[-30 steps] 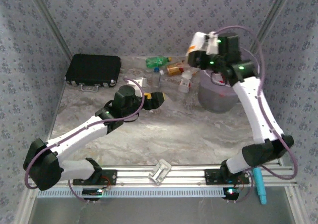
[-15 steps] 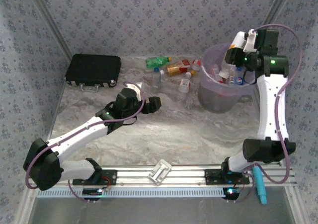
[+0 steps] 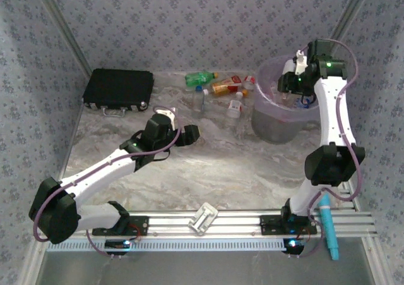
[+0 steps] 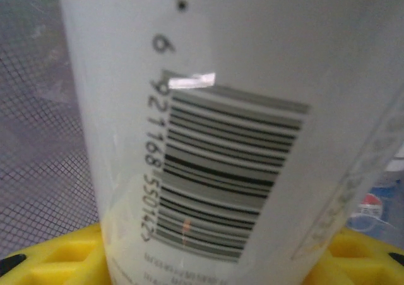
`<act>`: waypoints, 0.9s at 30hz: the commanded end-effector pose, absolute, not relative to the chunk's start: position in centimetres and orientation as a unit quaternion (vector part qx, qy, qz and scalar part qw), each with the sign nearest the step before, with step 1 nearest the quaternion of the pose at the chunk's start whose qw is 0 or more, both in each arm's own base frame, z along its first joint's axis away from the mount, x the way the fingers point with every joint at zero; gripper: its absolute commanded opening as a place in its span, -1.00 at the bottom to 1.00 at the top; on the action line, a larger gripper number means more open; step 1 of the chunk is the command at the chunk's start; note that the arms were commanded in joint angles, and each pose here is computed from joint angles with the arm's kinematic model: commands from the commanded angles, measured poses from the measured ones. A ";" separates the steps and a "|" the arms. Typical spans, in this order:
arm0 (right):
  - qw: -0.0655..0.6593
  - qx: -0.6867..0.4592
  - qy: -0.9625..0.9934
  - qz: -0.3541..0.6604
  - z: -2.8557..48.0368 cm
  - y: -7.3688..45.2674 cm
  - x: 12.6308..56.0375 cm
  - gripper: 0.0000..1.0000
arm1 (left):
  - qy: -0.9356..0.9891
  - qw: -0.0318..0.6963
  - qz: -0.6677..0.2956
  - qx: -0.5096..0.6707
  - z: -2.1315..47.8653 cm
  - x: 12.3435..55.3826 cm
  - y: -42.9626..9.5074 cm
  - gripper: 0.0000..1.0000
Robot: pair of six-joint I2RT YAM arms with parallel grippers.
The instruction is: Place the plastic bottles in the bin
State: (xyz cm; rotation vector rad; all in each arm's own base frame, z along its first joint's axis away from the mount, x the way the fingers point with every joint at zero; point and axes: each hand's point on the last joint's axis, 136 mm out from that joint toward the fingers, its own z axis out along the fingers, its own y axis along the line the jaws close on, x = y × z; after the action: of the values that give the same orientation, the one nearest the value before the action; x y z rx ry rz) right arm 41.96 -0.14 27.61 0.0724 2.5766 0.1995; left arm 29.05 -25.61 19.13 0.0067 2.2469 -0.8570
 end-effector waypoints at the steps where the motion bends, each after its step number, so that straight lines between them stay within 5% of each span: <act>1: 0.248 0.018 0.964 0.093 26.5 1.0 41.3 0.15 | 0.868 0.366 -0.336 -0.005 19.8 29.1 -25.1 0.74; 6: 0.211 0.022 0.973 0.087 25.7 1.4 40.0 0.32 | 0.869 0.362 -0.337 -0.005 19.7 29.2 -25.1 0.73; 11: 0.302 0.065 0.949 0.058 29.6 -0.3 40.3 0.67 | 0.870 0.358 -0.338 -0.004 19.5 29.5 -25.2 0.73; 14: 0.341 0.078 0.936 0.043 31.6 -1.3 40.6 0.72 | 0.872 0.355 -0.338 -0.002 19.1 29.6 -25.3 0.73; 19: 0.376 0.080 0.922 0.039 32.8 -1.6 42.0 0.63 | 0.873 0.350 -0.340 -0.001 18.8 29.7 -25.5 0.73; 27: 0.377 0.057 0.922 0.062 30.6 0.4 45.6 0.20 | 0.874 0.348 -0.339 -0.004 18.5 29.8 -25.2 0.73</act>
State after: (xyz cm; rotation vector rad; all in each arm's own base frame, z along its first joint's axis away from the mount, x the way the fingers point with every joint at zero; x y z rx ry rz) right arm 43.95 -0.44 31.60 0.1716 2.3624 0.1428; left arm 29.64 -25.14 18.05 -0.0152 2.2817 -0.8564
